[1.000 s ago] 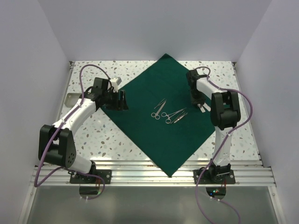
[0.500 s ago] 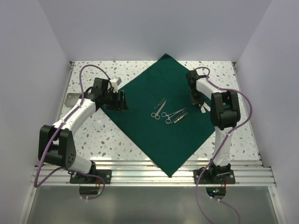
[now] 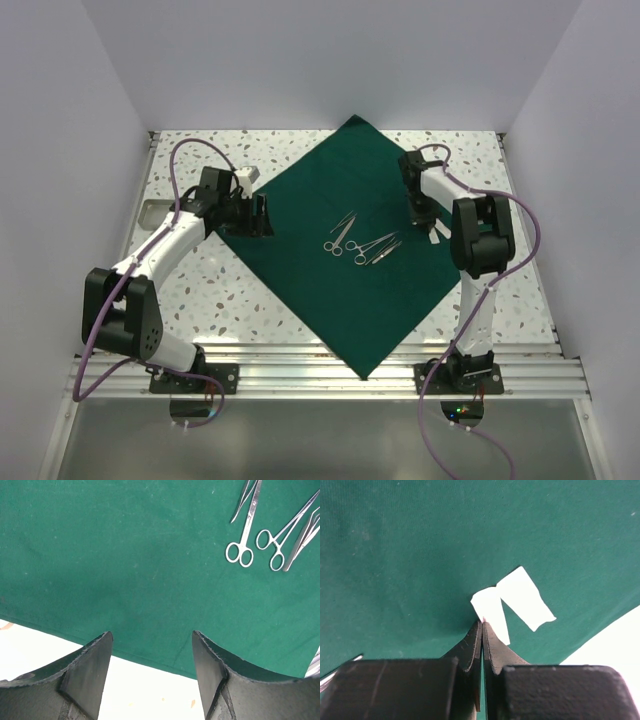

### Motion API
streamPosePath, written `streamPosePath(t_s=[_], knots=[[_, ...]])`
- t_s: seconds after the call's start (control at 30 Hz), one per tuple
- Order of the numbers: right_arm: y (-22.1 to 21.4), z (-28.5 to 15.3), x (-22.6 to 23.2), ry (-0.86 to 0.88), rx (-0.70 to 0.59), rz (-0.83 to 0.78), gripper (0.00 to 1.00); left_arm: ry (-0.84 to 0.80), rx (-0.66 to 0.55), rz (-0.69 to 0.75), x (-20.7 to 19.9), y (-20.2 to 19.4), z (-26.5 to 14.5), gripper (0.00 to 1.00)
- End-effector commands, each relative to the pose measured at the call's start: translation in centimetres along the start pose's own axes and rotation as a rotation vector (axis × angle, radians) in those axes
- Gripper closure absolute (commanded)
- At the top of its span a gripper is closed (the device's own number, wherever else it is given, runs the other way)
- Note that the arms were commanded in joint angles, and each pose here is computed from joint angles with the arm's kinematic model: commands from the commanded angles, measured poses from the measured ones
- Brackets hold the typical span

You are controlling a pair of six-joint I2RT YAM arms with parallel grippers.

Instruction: Prepare the surgical pack

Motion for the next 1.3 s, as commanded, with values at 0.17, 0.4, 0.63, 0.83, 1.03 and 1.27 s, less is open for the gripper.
streamPosePath(t_s=[0.17,0.4,0.63,0.83,1.03,1.27], knots=[[1.0,-5.7,0.1,0.169,-0.037,0.124,1.00,-0.092,-0.059,-0.002,-1.6,0.9,-0.6,0.31],[0.1,-10.8,2.2,0.467,-0.019,0.190,1.00,-0.326,-0.128,-0.059,-4.7,1.2,-0.6,0.26],[-1.8,-17.3,5.3,0.891,0.037,0.193,1.00,-0.530,-0.229,-0.096,-7.4,2.1,-1.8,0.21],[-3.5,-25.5,8.1,1.411,0.086,0.160,1.00,-0.753,-0.372,-0.070,-10.3,3.5,-4.7,0.15],[-6.5,-31.1,10.1,1.602,0.092,-0.003,1.00,-0.988,-0.437,0.006,-12.9,2.9,-7.8,0.15],[-8.4,-35.5,10.7,1.742,0.102,-0.093,1.00,-1.084,-0.467,0.085,-13.9,3.1,-9.4,0.14]])
Point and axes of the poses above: each gripper's point midway between its finger pads, its own z axis out along the fingers, its own x axis along the line the jaws close on, y = z × x, the point moved 4 cm from there along -z, back along the fingers, and after that the axes turned 11 degrees about z, right-handed, at the moved point
